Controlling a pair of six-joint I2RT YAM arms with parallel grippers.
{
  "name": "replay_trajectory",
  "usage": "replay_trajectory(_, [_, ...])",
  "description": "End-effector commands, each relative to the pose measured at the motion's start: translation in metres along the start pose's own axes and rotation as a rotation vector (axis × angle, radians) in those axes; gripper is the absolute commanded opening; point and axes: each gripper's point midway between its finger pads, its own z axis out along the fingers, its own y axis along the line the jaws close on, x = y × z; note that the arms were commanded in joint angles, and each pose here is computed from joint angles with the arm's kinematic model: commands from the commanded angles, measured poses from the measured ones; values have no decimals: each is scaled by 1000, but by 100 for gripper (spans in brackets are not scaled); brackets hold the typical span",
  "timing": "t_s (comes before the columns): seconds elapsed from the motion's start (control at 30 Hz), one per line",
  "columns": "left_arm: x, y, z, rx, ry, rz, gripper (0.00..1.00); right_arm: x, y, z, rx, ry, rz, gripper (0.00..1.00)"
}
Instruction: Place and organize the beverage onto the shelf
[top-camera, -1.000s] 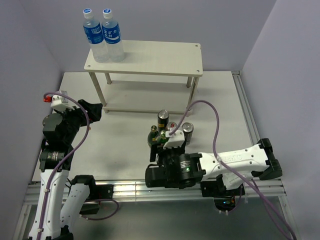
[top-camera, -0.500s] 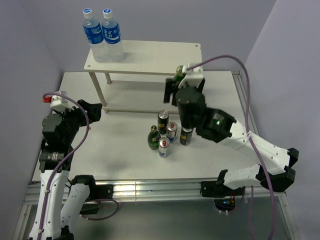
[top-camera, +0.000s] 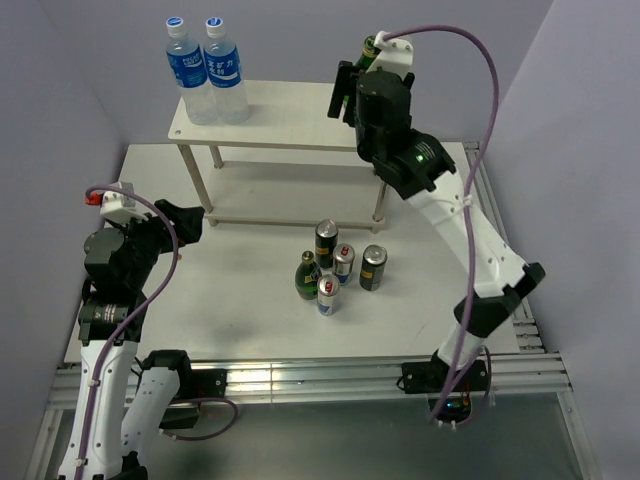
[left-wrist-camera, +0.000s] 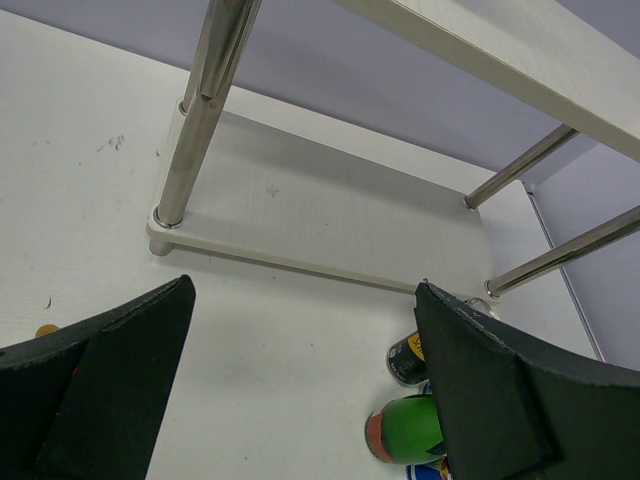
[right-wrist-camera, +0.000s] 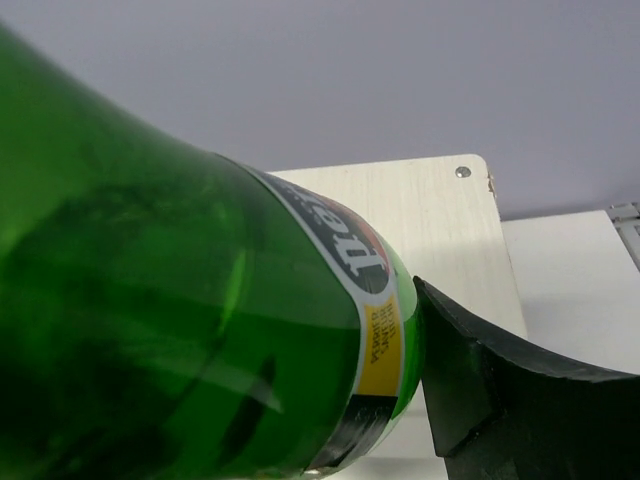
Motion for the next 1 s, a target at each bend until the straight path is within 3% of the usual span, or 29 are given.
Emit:
replay_trajectory(0.0, [-10,-6,-1,34,-39,30,99,-31,1,20,-25,-68,79,0])
replay_trajectory(0.27, [-10,-8,-2,43,-37,31,99,-26,-22,49,50,-56,64,0])
replay_trajectory(0.7, [-12,-2,-2,22,-43,27,99,23,-41,73,133,54,60,0])
replay_trajectory(0.8, [-12,-1,-1,20,-41,26,99,32,-42,74,140,66,59,15])
replay_trajectory(0.83, [-12,-1,-1,20,-41,26,99,33,-43,73,142,66,58,35])
replay_trajectory(0.9, [-12,-1,-1,20,-41,26,99,39,-45,75,152,76,53,55])
replay_trajectory(0.93, [-11,-1,-1,18,-39,25,99,38,-45,74,153,75,55,71])
replay_trajectory(0.97, [-12,-1,-1,20,-43,26,99,41,-46,75,160,80,54,78])
